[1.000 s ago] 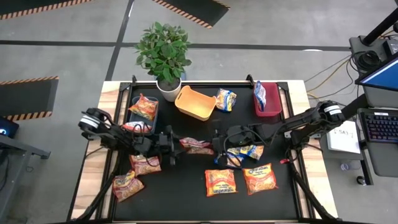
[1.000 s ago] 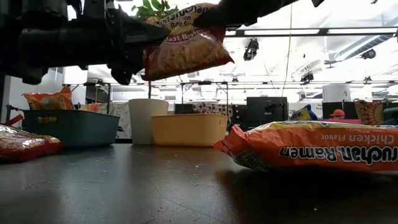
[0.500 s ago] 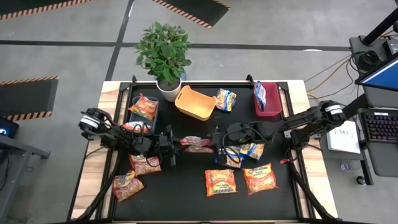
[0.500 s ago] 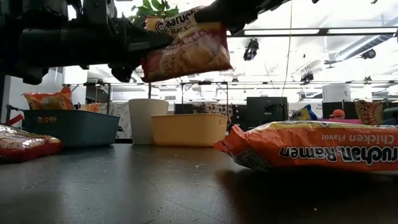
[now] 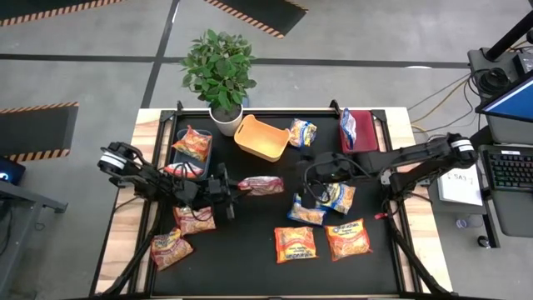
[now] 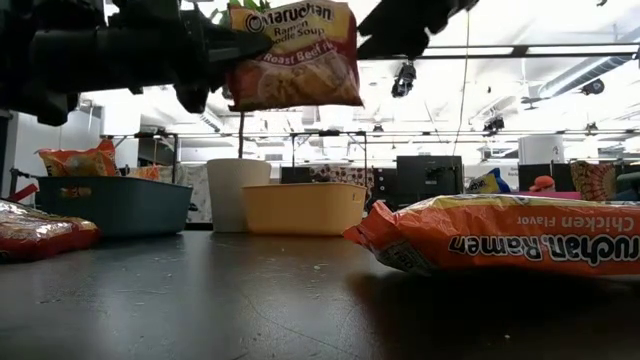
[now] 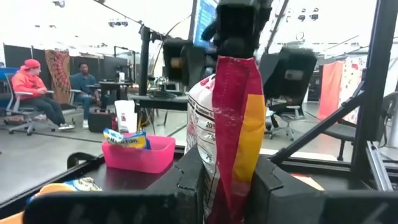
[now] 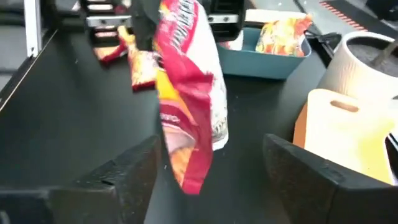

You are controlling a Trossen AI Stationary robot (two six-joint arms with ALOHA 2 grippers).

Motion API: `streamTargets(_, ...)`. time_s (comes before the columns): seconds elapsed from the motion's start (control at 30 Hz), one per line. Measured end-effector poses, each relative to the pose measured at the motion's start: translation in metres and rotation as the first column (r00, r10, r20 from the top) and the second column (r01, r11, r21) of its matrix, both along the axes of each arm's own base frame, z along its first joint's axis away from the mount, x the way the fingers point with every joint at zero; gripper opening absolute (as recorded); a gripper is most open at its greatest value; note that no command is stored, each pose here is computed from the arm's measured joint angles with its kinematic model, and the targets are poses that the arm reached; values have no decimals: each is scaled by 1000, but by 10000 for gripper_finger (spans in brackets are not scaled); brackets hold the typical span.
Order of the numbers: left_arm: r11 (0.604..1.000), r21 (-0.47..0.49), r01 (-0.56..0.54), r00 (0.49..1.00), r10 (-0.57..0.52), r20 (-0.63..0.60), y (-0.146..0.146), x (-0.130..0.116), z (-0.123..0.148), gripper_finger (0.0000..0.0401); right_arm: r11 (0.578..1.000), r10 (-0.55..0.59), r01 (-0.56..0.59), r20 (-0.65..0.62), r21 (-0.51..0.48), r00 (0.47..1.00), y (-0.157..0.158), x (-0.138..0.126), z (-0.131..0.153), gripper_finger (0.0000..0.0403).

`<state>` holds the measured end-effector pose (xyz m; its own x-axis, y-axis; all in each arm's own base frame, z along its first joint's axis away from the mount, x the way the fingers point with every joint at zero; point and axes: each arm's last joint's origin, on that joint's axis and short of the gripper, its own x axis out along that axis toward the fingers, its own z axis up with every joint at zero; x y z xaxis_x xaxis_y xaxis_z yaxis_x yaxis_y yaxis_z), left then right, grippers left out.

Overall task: Sort Maruchan noodles
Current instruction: Put the bottom right red noodle pack into the yellow bin

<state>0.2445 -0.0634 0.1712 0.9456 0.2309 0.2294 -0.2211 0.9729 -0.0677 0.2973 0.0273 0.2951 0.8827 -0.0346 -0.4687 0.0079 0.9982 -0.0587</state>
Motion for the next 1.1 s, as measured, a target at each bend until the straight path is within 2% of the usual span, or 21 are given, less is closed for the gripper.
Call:
streamTargets(0.13,1000,11,-7,1000,7,6,0,0,3,45,997,70,-74,114,31,991,-3,13,-17,293)
streamTargets(0.27,1000,16,-11,1000,11,19,-1,4,6,45,993,101,-112,198,41,975,-8,29,-27,281)
streamTargets(0.33,1000,23,-15,1000,14,23,-1,4,8,45,994,101,-107,193,20,976,-11,34,-29,258)
streamTargets(0.47,999,43,-23,999,22,29,-1,5,10,53,994,107,-108,194,-10,975,-15,39,-26,182)
streamTargets(0.67,997,57,-51,998,49,32,2,-1,13,91,991,123,-113,169,-68,978,-21,39,-17,73)
streamTargets(0.77,996,61,-68,997,66,33,5,-9,14,122,986,138,-122,140,-114,980,-24,40,-9,43)
streamTargets(0.87,990,51,-132,991,130,27,10,-21,15,155,974,133,-116,77,-196,988,-31,40,1,35)
streamTargets(0.93,985,38,-167,986,166,23,15,-33,14,173,951,97,-86,19,-295,995,-39,40,10,35)
streamTargets(1.0,983,25,-182,983,181,26,19,-44,13,188,897,33,-50,-48,-438,998,-48,38,18,38)
streamTargets(1.03,983,18,-181,983,181,29,21,-50,13,194,857,1,-42,-81,-513,997,-52,37,20,40)
streamTargets(1.07,984,4,-179,983,179,35,22,-56,12,199,800,-23,-53,-119,-597,993,-58,37,22,40)
streamTargets(1.1,984,-10,-176,983,176,42,24,-61,12,203,726,-25,-94,-164,-681,986,-64,37,22,40)
